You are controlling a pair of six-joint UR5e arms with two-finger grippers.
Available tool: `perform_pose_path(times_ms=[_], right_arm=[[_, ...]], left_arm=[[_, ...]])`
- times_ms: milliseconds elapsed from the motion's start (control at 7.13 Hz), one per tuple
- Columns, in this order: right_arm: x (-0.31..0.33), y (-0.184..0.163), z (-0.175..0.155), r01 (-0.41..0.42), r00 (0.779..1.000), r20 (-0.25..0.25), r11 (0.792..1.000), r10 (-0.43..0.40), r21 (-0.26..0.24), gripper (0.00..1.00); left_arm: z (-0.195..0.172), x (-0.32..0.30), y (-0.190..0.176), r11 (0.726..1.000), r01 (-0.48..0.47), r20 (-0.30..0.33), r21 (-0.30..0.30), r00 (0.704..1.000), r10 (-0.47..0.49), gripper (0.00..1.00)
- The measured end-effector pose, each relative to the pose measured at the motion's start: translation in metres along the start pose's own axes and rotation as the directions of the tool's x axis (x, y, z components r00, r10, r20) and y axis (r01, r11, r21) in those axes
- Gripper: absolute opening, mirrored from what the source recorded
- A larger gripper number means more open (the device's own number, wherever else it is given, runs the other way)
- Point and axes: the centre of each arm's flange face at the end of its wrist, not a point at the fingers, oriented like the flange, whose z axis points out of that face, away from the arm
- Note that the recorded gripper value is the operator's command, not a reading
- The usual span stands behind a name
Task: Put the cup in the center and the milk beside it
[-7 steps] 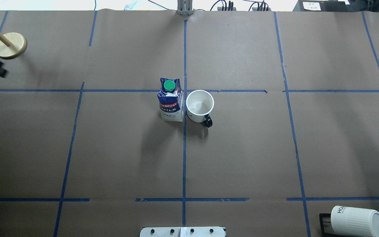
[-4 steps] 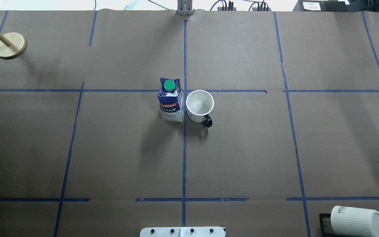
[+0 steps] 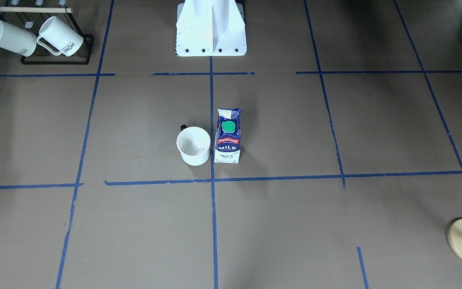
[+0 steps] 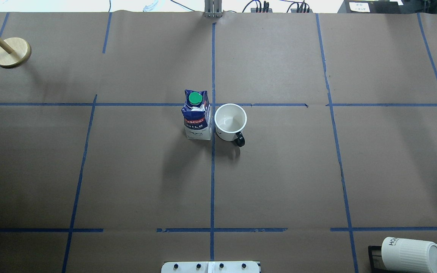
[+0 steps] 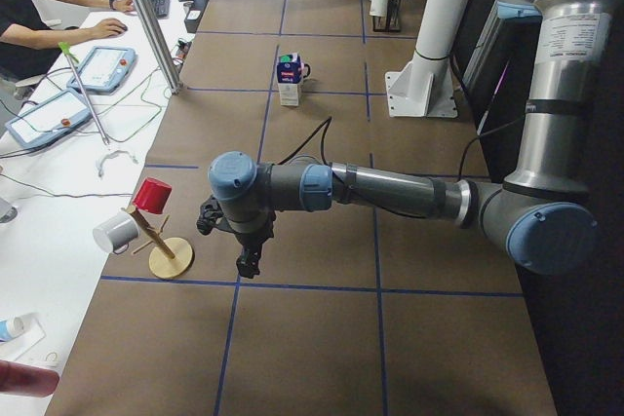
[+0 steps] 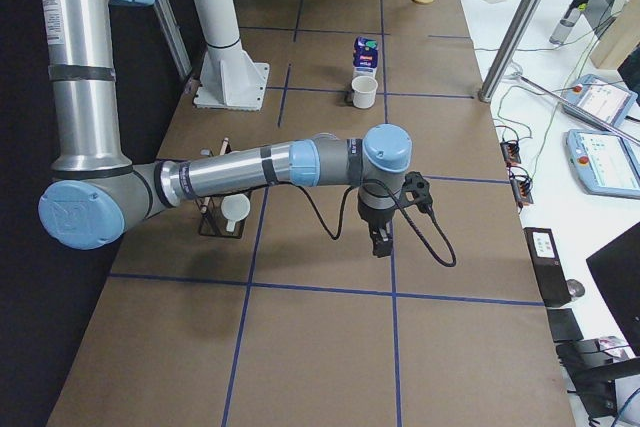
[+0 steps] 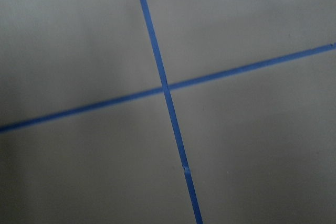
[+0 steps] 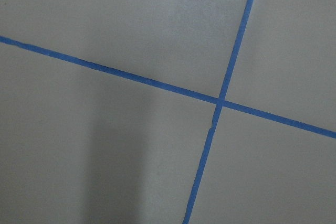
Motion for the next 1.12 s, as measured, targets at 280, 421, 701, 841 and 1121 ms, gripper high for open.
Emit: perform_pose_path(times_ms=[280, 421, 701, 841, 1121], right_arm=[[0.006, 0.006, 0.007, -0.015, 1.0, 0.003, 1.0, 0.016, -0.014, 1.0], [0.011, 0.007, 0.013, -0.026, 1.0, 0.007, 0.999, 0.026, -0.025, 1.0], [0.014, 0.008, 0.017, -0.033, 0.999, 0.012, 0.999, 0.034, -0.032, 1.0], [0.015, 0.009, 0.018, -0.036, 0.999, 0.014, 0.999, 0.037, -0.034, 1.0], [0.018, 0.011, 0.022, -0.043, 0.999, 0.016, 0.998, 0.044, -0.041, 1.0]], left_arm=[[-0.008, 0.009, 0.001, 1.0, -0.014, 0.001, 0.022, 1.0, 0.014, 1.0], [-0.014, 0.015, -0.001, 0.999, -0.025, 0.006, 0.033, 1.0, 0.025, 1.0], [-0.017, 0.019, -0.002, 0.999, -0.033, 0.009, 0.04, 0.999, 0.033, 1.0], [-0.015, 0.018, -0.001, 0.999, -0.029, 0.004, 0.037, 1.0, 0.029, 1.0], [-0.01, 0.015, 0.005, 0.999, -0.022, -0.007, 0.029, 1.0, 0.022, 1.0]])
